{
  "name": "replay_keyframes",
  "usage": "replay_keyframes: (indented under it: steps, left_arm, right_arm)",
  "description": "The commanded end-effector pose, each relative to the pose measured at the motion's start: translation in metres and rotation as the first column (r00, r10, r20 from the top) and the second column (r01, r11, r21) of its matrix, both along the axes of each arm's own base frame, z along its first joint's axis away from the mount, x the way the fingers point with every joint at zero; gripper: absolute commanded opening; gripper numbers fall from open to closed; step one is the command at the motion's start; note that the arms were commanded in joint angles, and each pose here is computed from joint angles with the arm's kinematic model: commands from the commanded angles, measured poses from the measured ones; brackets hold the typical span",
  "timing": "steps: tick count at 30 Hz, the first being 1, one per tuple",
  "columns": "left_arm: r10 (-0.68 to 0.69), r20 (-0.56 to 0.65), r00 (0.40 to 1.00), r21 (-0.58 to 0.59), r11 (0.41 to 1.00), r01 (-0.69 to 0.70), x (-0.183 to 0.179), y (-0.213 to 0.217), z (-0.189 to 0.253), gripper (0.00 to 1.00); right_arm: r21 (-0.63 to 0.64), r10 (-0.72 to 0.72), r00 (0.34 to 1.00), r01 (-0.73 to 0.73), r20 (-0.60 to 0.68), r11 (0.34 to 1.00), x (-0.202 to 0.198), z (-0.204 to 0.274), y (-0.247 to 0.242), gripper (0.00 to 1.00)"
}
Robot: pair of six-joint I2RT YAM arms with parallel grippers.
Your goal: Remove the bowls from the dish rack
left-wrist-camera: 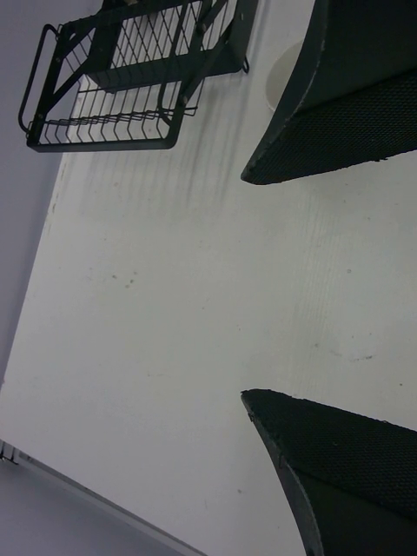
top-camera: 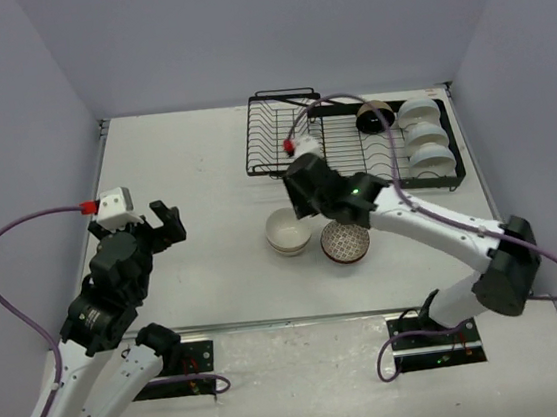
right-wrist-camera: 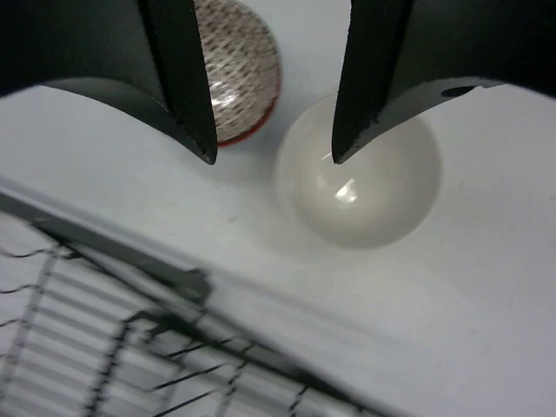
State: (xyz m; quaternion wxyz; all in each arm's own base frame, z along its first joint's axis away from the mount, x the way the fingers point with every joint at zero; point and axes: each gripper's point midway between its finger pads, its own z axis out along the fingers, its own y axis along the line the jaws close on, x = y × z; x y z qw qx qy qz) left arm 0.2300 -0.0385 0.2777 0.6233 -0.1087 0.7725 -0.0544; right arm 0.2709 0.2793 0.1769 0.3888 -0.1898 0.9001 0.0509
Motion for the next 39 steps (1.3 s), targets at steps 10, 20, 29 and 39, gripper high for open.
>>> replay_keyframes:
  steps: [10, 20, 29, 39]
  left_arm:
    - [-0.316, -0.126, 0.94, 0.028, 0.946, 0.322, 0.021, -0.068, -0.027, 1.0]
    - [-0.376, -0.169, 0.911, 0.009, 0.924, 0.383, 0.022, -0.082, -0.039, 1.0]
    - [-0.385, -0.161, 0.909, 0.023, 0.919, 0.393, 0.018, -0.08, -0.04, 1.0]
    - [-0.418, -0.136, 0.898, 0.014, 0.906, 0.423, 0.014, -0.084, -0.034, 1.0]
  right_arm:
    - [0.302, -0.634, 0.715, 0.559, 0.295, 0.772, 0.074, 0.098, -0.203, 0.81]
    - [0.79, -0.791, 0.608, 0.518, -0.072, 0.326, 0.051, 0.052, -0.302, 0.87]
    - [0.929, -0.677, 0.701, 0.363, -0.226, 0.065, 0.086, 0.03, -0.324, 0.77]
    - [0.91, -0.753, 0.569, 0.403, -0.331, -0.095, 0.113, 0.0, -0.36, 0.66]
